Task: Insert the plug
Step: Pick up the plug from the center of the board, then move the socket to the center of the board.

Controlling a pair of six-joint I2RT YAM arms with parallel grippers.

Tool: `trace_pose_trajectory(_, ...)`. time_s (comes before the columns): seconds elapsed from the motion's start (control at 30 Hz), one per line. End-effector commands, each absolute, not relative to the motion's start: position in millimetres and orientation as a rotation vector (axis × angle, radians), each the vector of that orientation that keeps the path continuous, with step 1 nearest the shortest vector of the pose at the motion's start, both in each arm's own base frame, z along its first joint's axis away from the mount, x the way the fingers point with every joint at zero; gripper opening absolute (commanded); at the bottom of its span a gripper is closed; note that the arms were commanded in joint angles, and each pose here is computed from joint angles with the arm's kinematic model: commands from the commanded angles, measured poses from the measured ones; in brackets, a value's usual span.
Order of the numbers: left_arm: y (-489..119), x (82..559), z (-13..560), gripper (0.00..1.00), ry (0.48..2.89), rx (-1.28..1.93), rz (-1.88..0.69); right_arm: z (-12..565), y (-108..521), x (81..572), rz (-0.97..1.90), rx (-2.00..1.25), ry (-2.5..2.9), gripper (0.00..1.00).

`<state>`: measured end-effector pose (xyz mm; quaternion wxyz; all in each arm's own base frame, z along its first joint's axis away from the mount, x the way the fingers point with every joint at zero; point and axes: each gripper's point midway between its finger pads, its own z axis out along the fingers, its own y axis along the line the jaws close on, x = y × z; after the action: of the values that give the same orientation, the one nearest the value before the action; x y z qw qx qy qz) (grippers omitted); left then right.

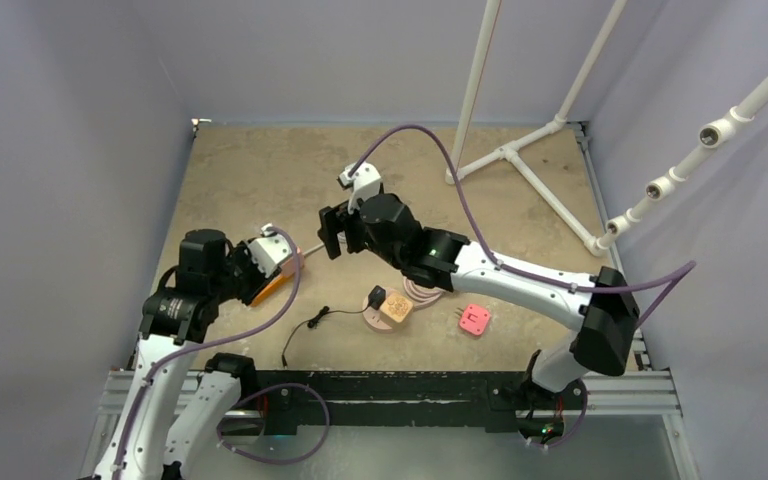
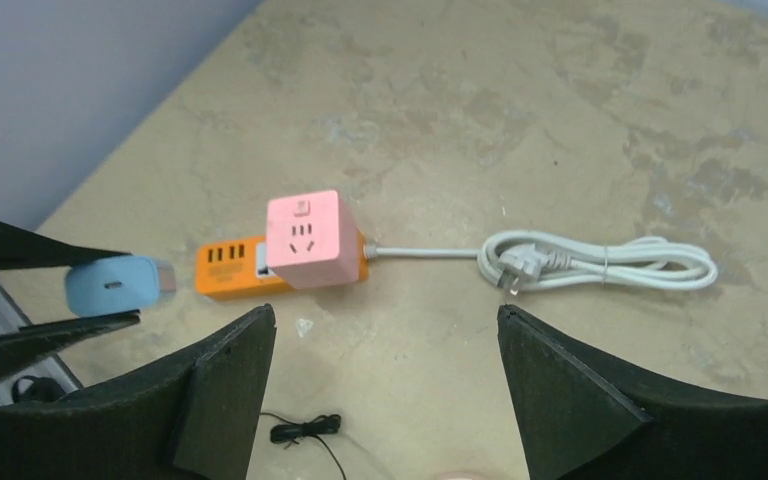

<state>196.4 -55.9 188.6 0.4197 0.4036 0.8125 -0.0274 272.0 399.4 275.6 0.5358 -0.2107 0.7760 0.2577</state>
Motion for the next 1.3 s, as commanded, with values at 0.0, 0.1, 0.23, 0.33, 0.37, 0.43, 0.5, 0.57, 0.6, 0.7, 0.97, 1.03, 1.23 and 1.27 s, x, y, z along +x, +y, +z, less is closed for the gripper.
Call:
trace_pose_trajectory(0.0,-57,222,190,0.00,1.970,1.012,-0.020,297,420,274,0.751,-0.428,1.743,0.84)
trace_pose_trajectory(0.1,-59,230,179,0.00,2.005,1.054,-0.041,264,440,288,0.691,-0.451,1.806,0.86)
trace_pose_trajectory(0.23,-64,242,199,0.00,1.974,1.009,-0.065,233,465,306,0.635,-0.453,1.869,0.95)
trace_pose_trajectory(0.33,-54,257,235,0.00,1.920,0.843,0.021,215,482,306,0.654,-0.484,1.898,0.98)
trace_pose_trajectory(0.37,-45,263,248,0.00,1.904,0.761,0.074,211,485,305,0.660,-0.493,1.899,0.99)
trace_pose_trajectory(0.43,-24,272,266,0.00,1.894,0.611,0.187,206,491,303,0.669,-0.511,1.892,0.99)
trace_pose_trajectory(0.5,-6,280,278,0.00,1.907,0.496,0.283,203,496,301,0.681,-0.524,1.886,0.99)
trace_pose_trajectory(0.57,5,286,287,0.00,1.911,0.403,0.335,199,501,298,0.693,-0.535,1.873,0.99)
trace_pose_trajectory(0.6,8,288,291,0.00,1.915,0.374,0.344,196,505,297,0.696,-0.539,1.866,0.99)
trace_pose_trajectory(0.7,7,295,295,0.00,1.942,0.334,0.324,190,516,292,0.707,-0.552,1.846,0.99)
trace_pose_trajectory(0.97,-7,308,309,0.00,1.952,0.302,0.226,151,540,300,0.553,-0.593,1.882,0.99)
trace_pose_trajectory(1.03,-8,308,314,0.00,1.943,0.301,0.222,140,540,304,0.499,-0.586,1.912,0.99)
trace_pose_trajectory(1.23,-10,307,320,0.00,1.924,0.312,0.210,133,539,307,0.429,-0.569,1.901,0.99)
trace_pose_trajectory(1.27,-11,306,320,0.00,1.923,0.318,0.204,131,539,307,0.422,-0.567,1.903,0.98)
